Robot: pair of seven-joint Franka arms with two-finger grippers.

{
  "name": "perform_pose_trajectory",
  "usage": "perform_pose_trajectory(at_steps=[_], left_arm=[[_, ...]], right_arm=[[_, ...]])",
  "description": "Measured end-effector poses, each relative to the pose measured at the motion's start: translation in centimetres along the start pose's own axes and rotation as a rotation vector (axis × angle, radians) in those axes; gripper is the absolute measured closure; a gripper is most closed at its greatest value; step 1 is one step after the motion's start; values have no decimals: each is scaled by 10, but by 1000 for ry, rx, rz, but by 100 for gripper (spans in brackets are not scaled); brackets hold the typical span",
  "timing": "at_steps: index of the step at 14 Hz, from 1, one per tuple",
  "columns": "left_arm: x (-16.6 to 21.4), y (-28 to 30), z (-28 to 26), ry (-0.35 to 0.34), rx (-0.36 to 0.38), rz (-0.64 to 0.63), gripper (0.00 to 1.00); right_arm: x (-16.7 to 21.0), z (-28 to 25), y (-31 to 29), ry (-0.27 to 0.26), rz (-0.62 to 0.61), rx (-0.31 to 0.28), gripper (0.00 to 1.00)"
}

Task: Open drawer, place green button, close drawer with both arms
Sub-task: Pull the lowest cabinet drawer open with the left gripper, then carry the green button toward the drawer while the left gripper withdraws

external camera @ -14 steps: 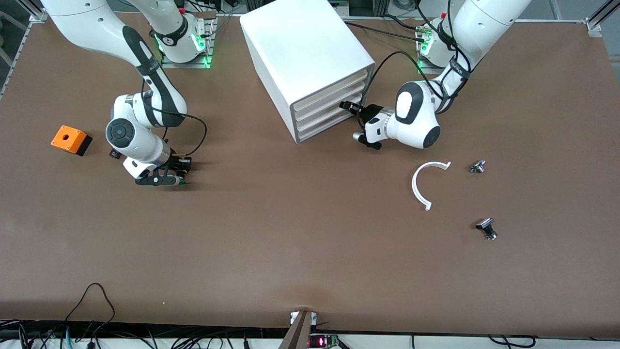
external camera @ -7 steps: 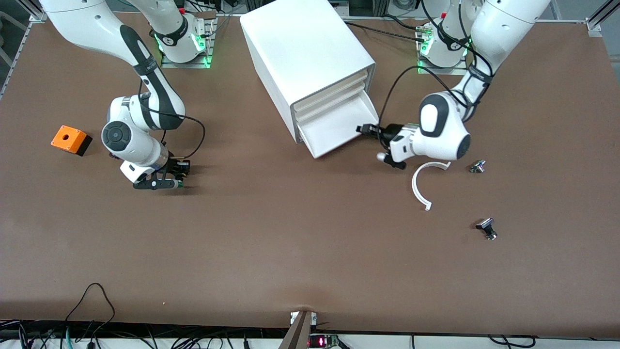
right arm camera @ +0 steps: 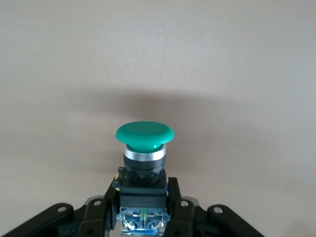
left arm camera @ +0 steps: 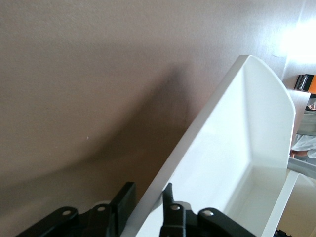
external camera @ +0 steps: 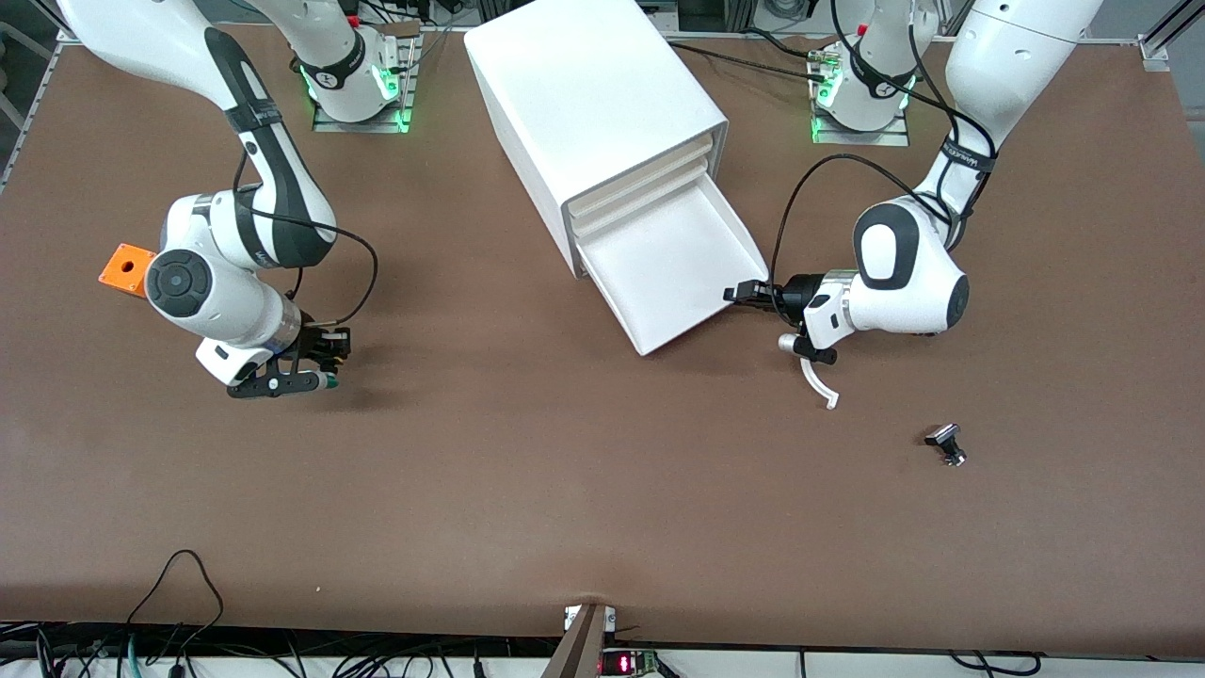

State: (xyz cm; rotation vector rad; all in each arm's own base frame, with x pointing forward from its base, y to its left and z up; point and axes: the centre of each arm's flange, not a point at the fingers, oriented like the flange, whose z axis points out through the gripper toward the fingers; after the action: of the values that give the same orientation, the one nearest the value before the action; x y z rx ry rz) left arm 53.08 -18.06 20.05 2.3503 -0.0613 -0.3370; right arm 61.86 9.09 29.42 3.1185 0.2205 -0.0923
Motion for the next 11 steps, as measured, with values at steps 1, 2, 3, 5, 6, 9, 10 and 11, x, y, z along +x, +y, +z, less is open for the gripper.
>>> perform_pose_trajectory(at_steps=[1, 2, 3, 5, 6, 9, 10, 11], left_arm=[[4, -1, -4, 25, 10, -11, 58], [7, -1, -8, 41, 14, -17, 47], [9, 0, -11, 55, 16, -19, 38], [16, 1, -18, 100, 29, -16, 16], [20, 3, -24, 126, 35, -11, 5], [40, 3, -92, 264, 32, -4, 0], [43, 4, -118, 298, 60, 23, 0], [44, 9, -143, 311, 142, 89, 0]], right_arm=[[5, -9, 0, 4, -7, 0, 59], [8, -17, -1, 8, -13, -1, 59], [12, -24, -3, 17, -20, -1, 59], [18, -36, -15, 40, -44, 0, 59], [20, -42, -25, 52, -70, 3, 59], [29, -77, -64, 80, -141, 22, 59], [31, -91, -78, 90, -163, 30, 59], [33, -104, -92, 104, -185, 40, 59]])
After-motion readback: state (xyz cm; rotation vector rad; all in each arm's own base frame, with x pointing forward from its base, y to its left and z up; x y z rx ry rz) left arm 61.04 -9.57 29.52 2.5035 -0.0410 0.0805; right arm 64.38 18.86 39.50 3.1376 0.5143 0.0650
